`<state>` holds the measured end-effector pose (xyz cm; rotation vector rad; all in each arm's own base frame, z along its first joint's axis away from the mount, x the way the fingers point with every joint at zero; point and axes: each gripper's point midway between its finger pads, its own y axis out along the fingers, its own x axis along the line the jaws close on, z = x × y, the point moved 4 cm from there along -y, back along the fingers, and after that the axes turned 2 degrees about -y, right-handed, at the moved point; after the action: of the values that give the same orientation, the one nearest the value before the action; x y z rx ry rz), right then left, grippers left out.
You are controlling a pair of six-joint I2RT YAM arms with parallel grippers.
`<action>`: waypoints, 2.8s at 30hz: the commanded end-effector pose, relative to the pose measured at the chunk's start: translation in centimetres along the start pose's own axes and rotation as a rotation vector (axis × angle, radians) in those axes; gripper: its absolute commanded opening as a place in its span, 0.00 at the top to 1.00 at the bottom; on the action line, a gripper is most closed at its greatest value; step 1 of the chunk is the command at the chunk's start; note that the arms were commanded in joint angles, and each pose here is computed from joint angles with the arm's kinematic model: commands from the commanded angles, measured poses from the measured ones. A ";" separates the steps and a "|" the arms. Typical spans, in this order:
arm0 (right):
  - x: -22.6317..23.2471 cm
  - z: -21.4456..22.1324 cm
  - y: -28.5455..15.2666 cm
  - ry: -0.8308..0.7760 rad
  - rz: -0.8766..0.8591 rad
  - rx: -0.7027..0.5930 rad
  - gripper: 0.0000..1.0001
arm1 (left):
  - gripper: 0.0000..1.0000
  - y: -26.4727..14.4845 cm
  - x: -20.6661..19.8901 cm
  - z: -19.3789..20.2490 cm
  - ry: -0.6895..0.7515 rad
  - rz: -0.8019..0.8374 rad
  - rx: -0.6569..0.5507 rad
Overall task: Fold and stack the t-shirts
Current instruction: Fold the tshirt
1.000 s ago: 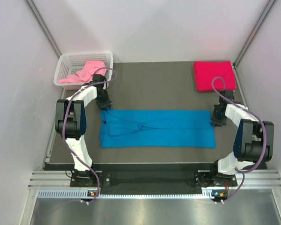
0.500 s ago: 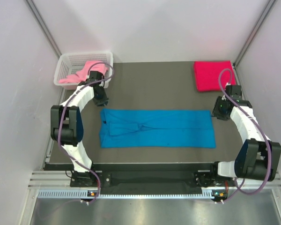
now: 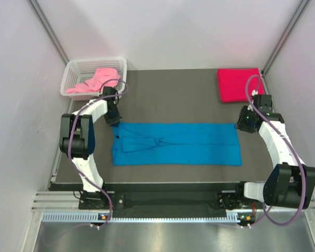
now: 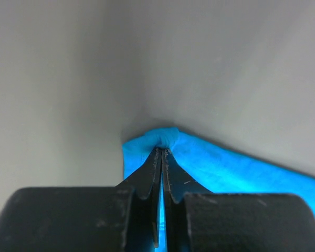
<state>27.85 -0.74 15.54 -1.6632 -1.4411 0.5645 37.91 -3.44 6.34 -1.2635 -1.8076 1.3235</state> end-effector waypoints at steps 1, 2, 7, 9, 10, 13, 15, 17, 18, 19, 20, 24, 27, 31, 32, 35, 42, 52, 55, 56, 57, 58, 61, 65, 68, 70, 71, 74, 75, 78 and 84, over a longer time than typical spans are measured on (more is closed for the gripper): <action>0.9 -2.0 -1.5 -0.020 -0.029 -0.071 0.66 | 0.96 1.0 0.3 -0.7 -0.018 -0.021 -0.016; 0.9 -2.2 -1.6 -0.021 -0.031 -0.075 0.66 | 0.96 1.0 0.3 -0.8 -0.018 -0.023 -0.017; 1.1 -2.7 -2.3 -0.027 -0.037 -0.094 0.66 | 0.88 -1.2 -0.5 -2.4 0.001 0.010 -0.056; 1.3 -2.9 -2.7 -0.027 -0.047 -0.105 0.65 | 0.81 -2.2 -0.5 -3.1 0.007 0.015 -0.087; 1.5 -2.9 -2.8 -0.028 -0.060 -0.106 0.65 | 0.76 -3.3 -0.6 -3.7 0.008 0.026 -0.119; 2.0 -3.1 -2.8 -0.029 -0.080 -0.110 0.65 | 0.69 -4.5 -0.5 -4.2 0.009 0.027 -0.160; 2.3 -3.0 -2.7 -0.032 -0.089 -0.103 0.65 | 0.69 -4.6 -0.6 -4.2 0.010 0.040 -0.162; 2.7 -2.9 -2.5 -0.041 -0.102 -0.097 0.65 | 0.69 -4.2 -0.7 -3.8 0.011 0.047 -0.145; 2.8 -2.9 -2.5 -0.043 -0.103 -0.098 0.64 | 0.69 -3.8 -0.6 -3.5 0.014 0.043 -0.135; 3.0 -2.8 -2.4 -0.045 -0.107 -0.095 0.64 | 0.70 -3.5 -0.5 -3.3 0.016 0.041 -0.127; 3.2 -2.7 -2.4 -0.054 -0.111 -0.094 0.64 | 0.71 -3.3 -0.4 -3.2 0.015 0.034 -0.124; 3.4 -2.7 -2.4 -0.060 -0.112 -0.096 0.64 | 0.71 -1.6 -0.3 -2.6 0.019 0.018 -0.091; 3.4 -2.8 -2.5 -0.062 -0.113 -0.101 0.64 | 0.74 -0.5 -0.2 -2.4 0.019 0.000 -0.068; 3.4 -2.8 -2.6 -0.069 -0.112 -0.112 0.64 | 0.81 0.9 -0.2 -2.3 0.007 -0.010 -0.068; 3.3 -2.9 -2.5 -0.067 -0.109 -0.113 0.64 | 0.87 1.1 -0.3 -2.4 0.004 -0.012 -0.067; 3.5 -2.9 -2.2 -0.060 -0.119 -0.122 0.64 | 1.00 1.8 -0.6 -2.7 -0.006 -0.004 -0.072; 4.2 -2.5 -1.6 -0.061 -0.128 -0.121 0.63 | 1.00 2.1 -2.4 -4.0 -0.004 0.071 -0.125; 6.3 -1.6 -1.5 -0.100 -0.147 -0.123 0.63 | 1.00 3.1 -5.3 -5.9 0.019 0.134 -0.181; 7.2 -1.3 -1.5 -0.095 -0.166 -0.133 0.63 | 1.00 3.6 -6.4 -5.9 0.040 0.170 -0.186; 7.6 -1.4 -1.4 -0.097 -0.179 -0.143 0.63 | 1.00 3.8 -6.8 -5.9 0.043 0.177 -0.188; 7.9 -1.3 -1.3 -0.088 -0.185 -0.145 0.63 | 1.00 3.8 -7.0 -6.0 0.049 0.183 -0.190; 8.3 -0.8 -1.1 -0.093 -0.196 -0.136 0.63 | 1.00 3.9 -7.3 -6.1 0.051 0.193 -0.199; 9.4 -0.5 -0.8 -0.097 -0.220 -0.138 0.63 | 1.00 4.1 -8.2 -6.2 0.074 0.218 -0.204; 10.4 -0.4 -0.3 -0.108 -0.231 -0.134 0.62 | 1.00 4.4 -9.7 -6.1 0.094 0.248 -0.204; 11.0 -0.3 0.0 -0.118 -0.241 -0.120 0.62 | 1.00 5.0 -10.3 -6.2 0.101 0.248 -0.194; 11.6 -0.5 -0.1 -0.131 -0.254 -0.118 0.62 | 1.00 5.1 -10.8 -6.3 0.107 0.251 -0.193; 11.7 -0.6 -0.2 -0.136 -0.252 -0.116 0.62 | 1.00 5.2 -11.1 -6.6 0.108 0.254 -0.196; 12.2 -1.1 -0.8 -0.137 -0.265 -0.135 0.62 | 1.00 5.4 -11.9 -7.2 0.111 0.263 -0.213; 12.4 -1.3 -0.9 -0.140 -0.271 -0.141 0.61 | 1.00 5.4 -12.2 -7.5 0.106 0.263 -0.223; 13.2 -1.6 -1.1 -0.145 -0.291 -0.150 0.61 | 0.99 5.6 -13.5 -8.3 0.106 0.284 -0.259; 14.4 -1.4 -0.5 -0.158 -0.313 -0.132 0.61 | 0.97 6.2 -17.4 -9.8 0.083 0.353 -0.289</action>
<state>30.76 11.43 17.93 -1.4784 -1.7968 0.5004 53.78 -13.62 6.43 -1.7843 -1.8183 1.1552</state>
